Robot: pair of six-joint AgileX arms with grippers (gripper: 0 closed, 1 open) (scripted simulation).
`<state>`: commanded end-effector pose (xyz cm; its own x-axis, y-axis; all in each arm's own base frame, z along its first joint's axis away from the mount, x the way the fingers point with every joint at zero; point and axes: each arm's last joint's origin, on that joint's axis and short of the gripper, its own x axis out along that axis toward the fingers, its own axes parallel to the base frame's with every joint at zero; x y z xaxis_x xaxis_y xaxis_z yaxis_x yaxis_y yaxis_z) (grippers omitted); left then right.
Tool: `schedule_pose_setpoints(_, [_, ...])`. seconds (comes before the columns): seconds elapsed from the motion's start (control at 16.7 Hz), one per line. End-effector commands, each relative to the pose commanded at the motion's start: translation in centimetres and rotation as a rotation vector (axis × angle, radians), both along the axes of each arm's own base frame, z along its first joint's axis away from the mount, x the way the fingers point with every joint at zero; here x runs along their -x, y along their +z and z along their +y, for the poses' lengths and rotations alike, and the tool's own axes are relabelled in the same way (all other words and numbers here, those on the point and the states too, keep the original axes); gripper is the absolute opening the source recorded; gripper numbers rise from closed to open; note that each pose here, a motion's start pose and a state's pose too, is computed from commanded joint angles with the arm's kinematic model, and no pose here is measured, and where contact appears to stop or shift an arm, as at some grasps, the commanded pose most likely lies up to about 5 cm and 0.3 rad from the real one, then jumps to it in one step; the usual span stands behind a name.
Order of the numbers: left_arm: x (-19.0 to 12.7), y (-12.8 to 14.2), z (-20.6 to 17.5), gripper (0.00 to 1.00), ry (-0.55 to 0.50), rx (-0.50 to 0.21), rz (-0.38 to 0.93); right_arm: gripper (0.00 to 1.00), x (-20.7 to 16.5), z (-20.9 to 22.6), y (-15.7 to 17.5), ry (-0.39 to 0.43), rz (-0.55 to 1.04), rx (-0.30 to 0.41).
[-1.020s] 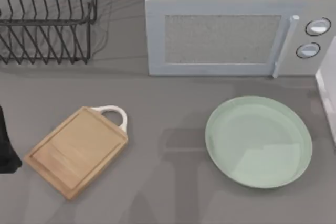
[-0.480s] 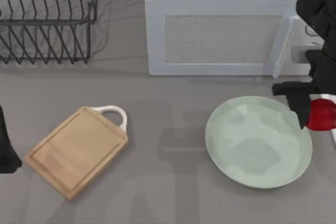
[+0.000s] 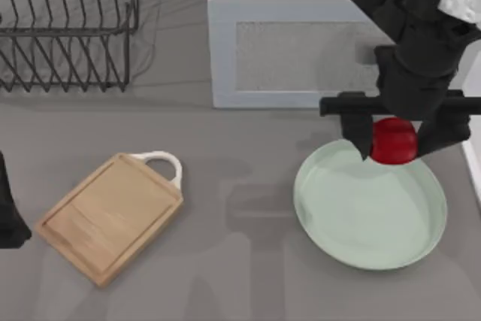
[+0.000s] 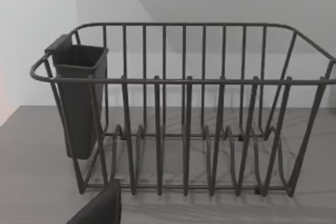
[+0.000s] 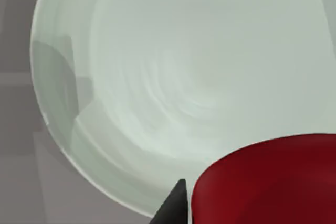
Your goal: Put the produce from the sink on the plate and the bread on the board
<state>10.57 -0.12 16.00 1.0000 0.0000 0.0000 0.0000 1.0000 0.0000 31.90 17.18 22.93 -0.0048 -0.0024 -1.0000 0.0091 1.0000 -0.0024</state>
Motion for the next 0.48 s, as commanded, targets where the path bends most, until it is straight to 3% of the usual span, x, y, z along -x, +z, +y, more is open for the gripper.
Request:
schedule_pose_setpoints(0.3, [0.00,0.00,0.00,1.00,0.000,0.000,0.000,0.00,-0.02,0.15,0.07,-0.001,-0.005,-0.002])
schedule_pose_setpoints(0.48, [0.00,0.00,0.00,1.00,0.000,0.000,0.000,0.23,-0.02,0.15,0.07,-0.001,-0.005,-0.002])
